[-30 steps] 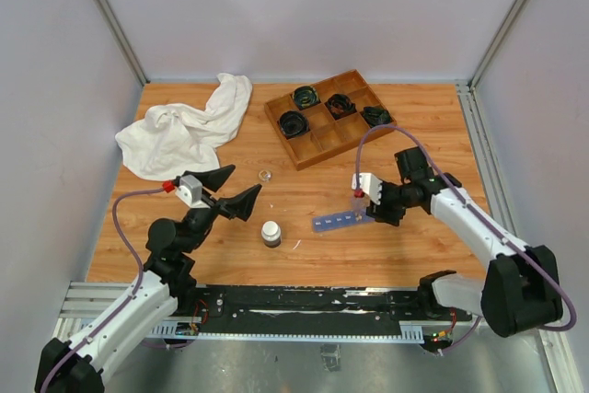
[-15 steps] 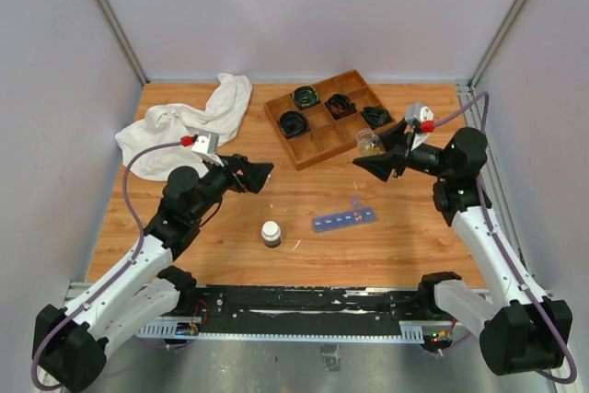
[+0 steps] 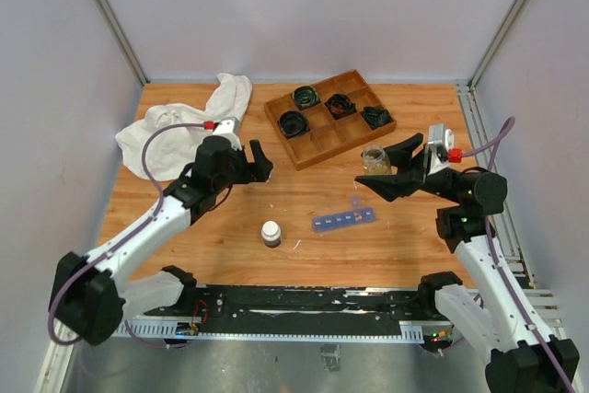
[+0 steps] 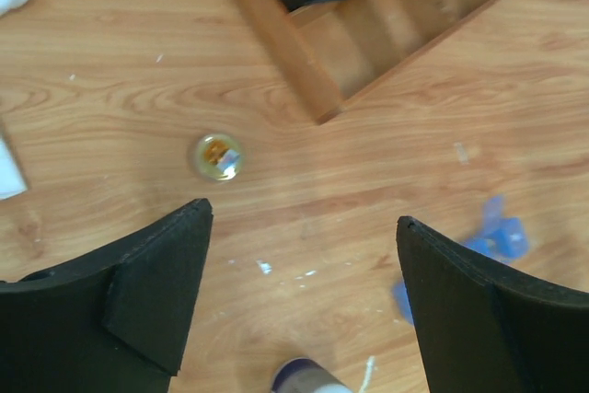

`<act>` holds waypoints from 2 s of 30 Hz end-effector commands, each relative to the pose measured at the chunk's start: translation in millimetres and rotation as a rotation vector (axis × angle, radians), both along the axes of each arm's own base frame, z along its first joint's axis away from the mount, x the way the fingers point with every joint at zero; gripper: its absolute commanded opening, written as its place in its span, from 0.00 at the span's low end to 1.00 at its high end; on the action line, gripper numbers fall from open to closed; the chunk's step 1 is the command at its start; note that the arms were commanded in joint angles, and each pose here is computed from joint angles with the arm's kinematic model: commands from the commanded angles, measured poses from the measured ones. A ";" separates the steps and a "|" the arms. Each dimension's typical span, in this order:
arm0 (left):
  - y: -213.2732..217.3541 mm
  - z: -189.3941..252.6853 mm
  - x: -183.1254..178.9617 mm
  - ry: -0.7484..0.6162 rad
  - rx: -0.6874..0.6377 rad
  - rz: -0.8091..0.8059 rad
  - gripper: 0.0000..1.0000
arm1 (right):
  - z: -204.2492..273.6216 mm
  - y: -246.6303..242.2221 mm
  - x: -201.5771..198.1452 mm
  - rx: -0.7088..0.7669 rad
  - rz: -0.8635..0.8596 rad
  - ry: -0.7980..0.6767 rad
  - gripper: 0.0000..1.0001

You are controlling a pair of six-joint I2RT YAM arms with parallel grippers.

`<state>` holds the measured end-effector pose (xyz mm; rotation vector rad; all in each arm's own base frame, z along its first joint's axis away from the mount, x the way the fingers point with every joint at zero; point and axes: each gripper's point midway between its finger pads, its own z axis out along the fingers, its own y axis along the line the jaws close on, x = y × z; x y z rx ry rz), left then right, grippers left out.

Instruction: Sort the pills into containers

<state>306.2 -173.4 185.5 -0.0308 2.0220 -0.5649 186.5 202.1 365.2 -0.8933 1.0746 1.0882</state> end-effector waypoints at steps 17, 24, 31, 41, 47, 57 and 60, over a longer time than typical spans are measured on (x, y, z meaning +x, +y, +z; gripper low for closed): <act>-6.6 -131.7 67.1 0.457 0.562 -0.043 0.81 | -31.9 3.9 14.7 -0.056 -0.010 0.055 0.07; -3.3 -154.6 77.9 0.507 0.588 -0.046 0.75 | -33.9 4.5 15.5 -0.065 -0.006 0.059 0.07; -4.9 -159.4 79.7 0.517 0.579 -0.057 0.69 | -35.6 3.6 17.4 -0.068 -0.011 0.067 0.07; -4.3 -158.7 73.3 0.528 0.567 -0.064 0.62 | -35.2 3.4 17.8 -0.066 -0.012 0.072 0.07; -5.6 -166.7 71.3 0.549 0.572 -0.081 0.55 | -36.1 3.3 17.8 -0.066 -0.011 0.076 0.07; -6.7 -166.2 73.0 0.543 0.574 -0.088 0.52 | -36.2 2.7 19.1 -0.065 -0.014 0.080 0.07; -9.3 -168.0 72.0 0.545 0.565 -0.105 0.46 | -36.0 2.3 19.4 -0.065 -0.016 0.079 0.07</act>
